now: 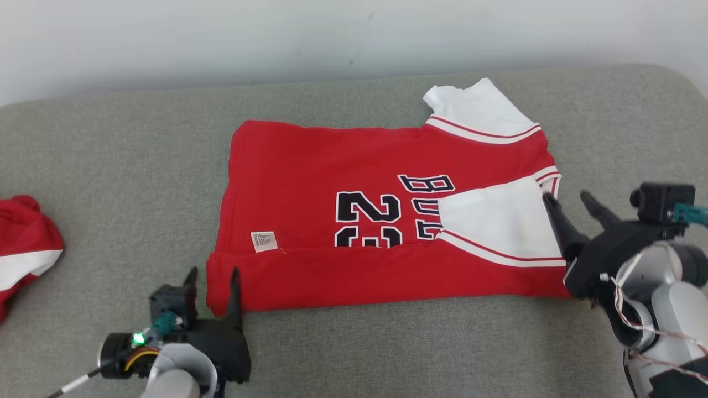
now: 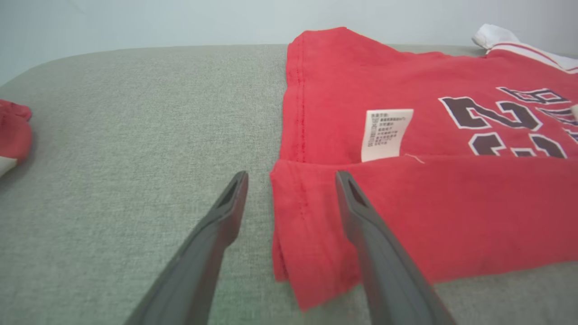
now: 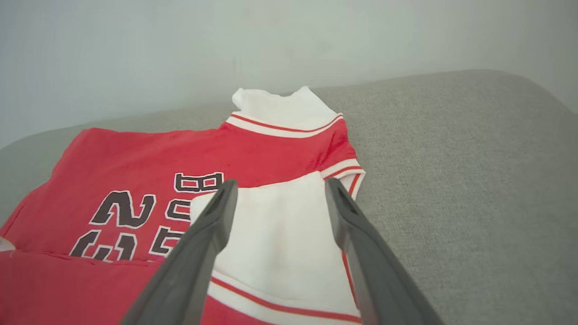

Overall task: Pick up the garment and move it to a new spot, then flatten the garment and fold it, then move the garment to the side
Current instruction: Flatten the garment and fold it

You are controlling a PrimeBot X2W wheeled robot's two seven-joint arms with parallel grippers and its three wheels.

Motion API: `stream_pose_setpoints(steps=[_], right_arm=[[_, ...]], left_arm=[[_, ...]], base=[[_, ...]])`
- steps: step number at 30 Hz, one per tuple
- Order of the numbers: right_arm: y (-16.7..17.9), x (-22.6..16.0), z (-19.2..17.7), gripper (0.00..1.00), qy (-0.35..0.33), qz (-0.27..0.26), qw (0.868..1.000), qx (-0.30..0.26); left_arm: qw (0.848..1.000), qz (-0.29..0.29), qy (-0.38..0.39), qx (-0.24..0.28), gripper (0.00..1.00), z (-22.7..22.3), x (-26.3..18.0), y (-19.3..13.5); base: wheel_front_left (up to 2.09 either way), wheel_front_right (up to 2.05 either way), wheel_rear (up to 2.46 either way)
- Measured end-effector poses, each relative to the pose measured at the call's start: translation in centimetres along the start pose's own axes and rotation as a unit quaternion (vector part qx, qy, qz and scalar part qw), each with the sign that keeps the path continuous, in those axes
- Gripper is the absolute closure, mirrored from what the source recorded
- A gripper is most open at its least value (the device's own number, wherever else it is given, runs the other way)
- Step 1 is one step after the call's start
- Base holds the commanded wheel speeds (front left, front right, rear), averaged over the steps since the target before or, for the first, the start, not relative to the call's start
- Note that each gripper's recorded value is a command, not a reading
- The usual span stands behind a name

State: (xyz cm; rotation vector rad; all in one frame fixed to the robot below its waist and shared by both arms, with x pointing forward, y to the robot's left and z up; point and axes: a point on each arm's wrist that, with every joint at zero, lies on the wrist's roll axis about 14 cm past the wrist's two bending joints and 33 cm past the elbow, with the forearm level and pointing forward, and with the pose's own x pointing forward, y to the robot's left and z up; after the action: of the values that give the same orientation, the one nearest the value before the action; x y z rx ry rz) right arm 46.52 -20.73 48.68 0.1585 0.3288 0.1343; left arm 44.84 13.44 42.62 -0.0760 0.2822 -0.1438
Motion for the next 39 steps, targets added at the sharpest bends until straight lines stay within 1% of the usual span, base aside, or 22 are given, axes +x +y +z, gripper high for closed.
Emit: stream_pose_setpoints(steps=[4, 9, 12, 17, 21, 25, 26, 27, 28, 29, 30, 31, 34, 39], right_arm=[[-1.3, -1.5, -2.7, 0.0, 0.051, -0.026, 0.998, 0.019], [-3.4, -2.7, -5.6, 0.0, 0.1, -0.069, 0.992, 0.033], [-4.0, -2.7, -6.5, 0.0, 0.116, -0.086, 0.989, 0.034], [-4.3, -2.3, -8.2, 0.0, 0.144, -0.101, 0.983, 0.049], [-4.1, -2.2, -10.6, 0.0, 0.193, -0.105, 0.974, 0.059], [-4.5, -1.9, -11.0, 0.0, 0.209, -0.115, 0.969, 0.06], [-4.6, -2.0, -11.1, 0.0, 0.211, -0.118, 0.968, 0.062], [-4.6, -2.1, -11.2, 0.0, 0.215, -0.12, 0.967, 0.06], [-4.4, -2.1, -11.3, 0.0, 0.22, -0.119, 0.966, 0.06], [-4.2, -2.2, -11.4, 0.0, 0.223, -0.117, 0.966, 0.064], [-4.0, -2.2, -11.3, 0.79, 0.223, -0.114, 0.966, 0.067], [-3.8, -2.3, -11.2, 1.0, 0.222, -0.111, 0.966, 0.069], [-3.1, -2.7, -11.1, 1.0, 0.216, -0.103, 0.967, 0.084], [-3.5, -4.1, -10.7, 1.0, 0.206, -0.109, 0.968, 0.095]], left_arm=[[1.0, -0.004, 0.013, 0.013, 0.0, -0.7, -0.7, -0.8], [0.998, 0.01, 0.048, 0.026, 0.0, -2.6, -0.7, -0.3], [0.997, 0.021, 0.076, 0.028, 0.0, -4.0, -0.5, 0.1], [0.995, 0.019, 0.094, 0.023, 0.0, -5.0, 0.1, -0.2], [0.994, 0.016, 0.106, 0.02, 0.0, -5.5, 0.7, -0.3], [0.991, 0.008, 0.13, 0.009, 0.0, -6.1, 0.8, -0.6], [0.991, 0.006, 0.134, 0.006, 0.16, -6.2, 0.8, -0.6], [0.99, 0.002, 0.138, 0.005, 0.48, -6.2, 0.8, -0.7], [0.99, 0.0, 0.141, 0.003, 0.84, -6.3, 0.7, -0.8], [0.989, -0.004, 0.147, 0.0, 1.0, -6.4, 0.6, -1.0], [0.988, -0.009, 0.151, -0.004, 1.0, -6.4, 0.5, -1.2], [0.988, -0.015, 0.154, -0.006, 1.0, -6.5, 0.3, -1.6], [0.987, -0.022, 0.159, -0.013, 1.0, -6.5, -0.3, -2.0], [0.986, -0.027, 0.166, -0.017, 1.0, -6.7, -1.6, -2.2]], base=[[0.0, 0.0, 0.0], [0.0, 0.0, 0.0], [0.0, 0.0, 0.0], [0.0, 0.0, 0.0], [0.0, 0.0, 0.0], [0.0, 0.0, 0.0], [0.0, 0.0, 0.0], [0.0, 0.0, 0.0], [0.0, 0.0, 0.0], [0.0, 0.0, 0.0], [0.0, 0.0, 0.0], [0.0, 0.0, 0.0], [0.0, 0.0, 0.0], [0.0, 0.0, 0.0]])
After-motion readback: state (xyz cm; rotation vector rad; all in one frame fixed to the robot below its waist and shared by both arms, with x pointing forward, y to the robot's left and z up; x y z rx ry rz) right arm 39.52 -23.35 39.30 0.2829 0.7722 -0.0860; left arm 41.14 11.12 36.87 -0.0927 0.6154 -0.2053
